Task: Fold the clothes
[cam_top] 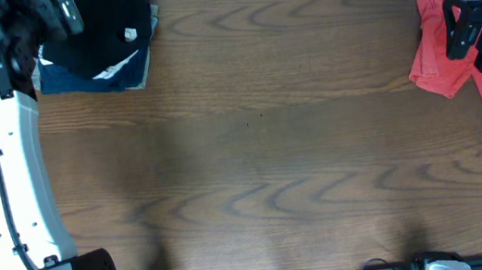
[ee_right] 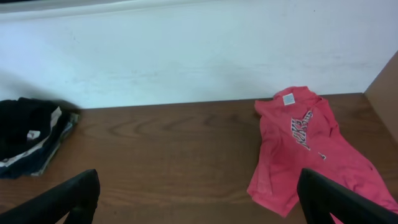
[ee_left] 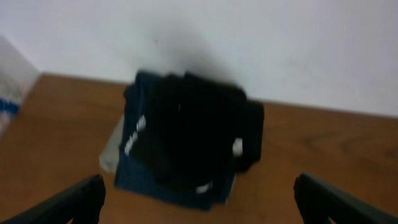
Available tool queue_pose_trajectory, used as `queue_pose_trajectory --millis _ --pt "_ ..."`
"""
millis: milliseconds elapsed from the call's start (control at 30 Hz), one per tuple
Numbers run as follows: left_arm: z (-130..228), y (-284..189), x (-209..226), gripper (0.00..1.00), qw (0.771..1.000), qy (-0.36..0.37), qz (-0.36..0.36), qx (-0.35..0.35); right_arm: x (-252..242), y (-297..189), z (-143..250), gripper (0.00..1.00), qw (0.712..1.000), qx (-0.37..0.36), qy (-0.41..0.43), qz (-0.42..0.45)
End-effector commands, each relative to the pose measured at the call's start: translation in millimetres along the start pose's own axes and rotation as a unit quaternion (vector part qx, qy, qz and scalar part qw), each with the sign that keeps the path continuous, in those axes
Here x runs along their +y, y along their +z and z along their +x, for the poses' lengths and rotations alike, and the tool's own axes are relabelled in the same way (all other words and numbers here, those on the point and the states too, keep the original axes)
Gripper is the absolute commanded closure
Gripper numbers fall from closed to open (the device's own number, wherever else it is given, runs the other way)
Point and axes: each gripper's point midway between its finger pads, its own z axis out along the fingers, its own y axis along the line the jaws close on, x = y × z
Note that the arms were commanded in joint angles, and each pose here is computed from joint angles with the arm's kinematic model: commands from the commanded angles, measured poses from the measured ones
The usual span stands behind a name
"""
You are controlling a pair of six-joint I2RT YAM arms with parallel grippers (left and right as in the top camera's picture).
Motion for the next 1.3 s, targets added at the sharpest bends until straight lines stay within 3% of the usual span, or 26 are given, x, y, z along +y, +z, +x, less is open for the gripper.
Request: queue_pose_trajectory --millis 0,333,900,1267 --pt "12 0 2 0.02 1.000 -0.006 -0.001 0.023 -1 1 6 0.01 1.000 -0.003 -0.009 0.016" --pt "26 -1 2 0.02 0.999 -0.008 -0.002 0.051 0 6 52 0.01 0.996 -0.090 -0.024 0.015" --pt "26 -1 2 0.02 0.999 -0.008 -0.002 0.051 -1 24 200 0.01 0.976 -0.212 -0.038 -0.038" --pt "26 -1 2 0.02 0.999 -0.008 -0.002 0.051 -1 48 256 0.01 0.973 -0.218 -0.042 -0.055"
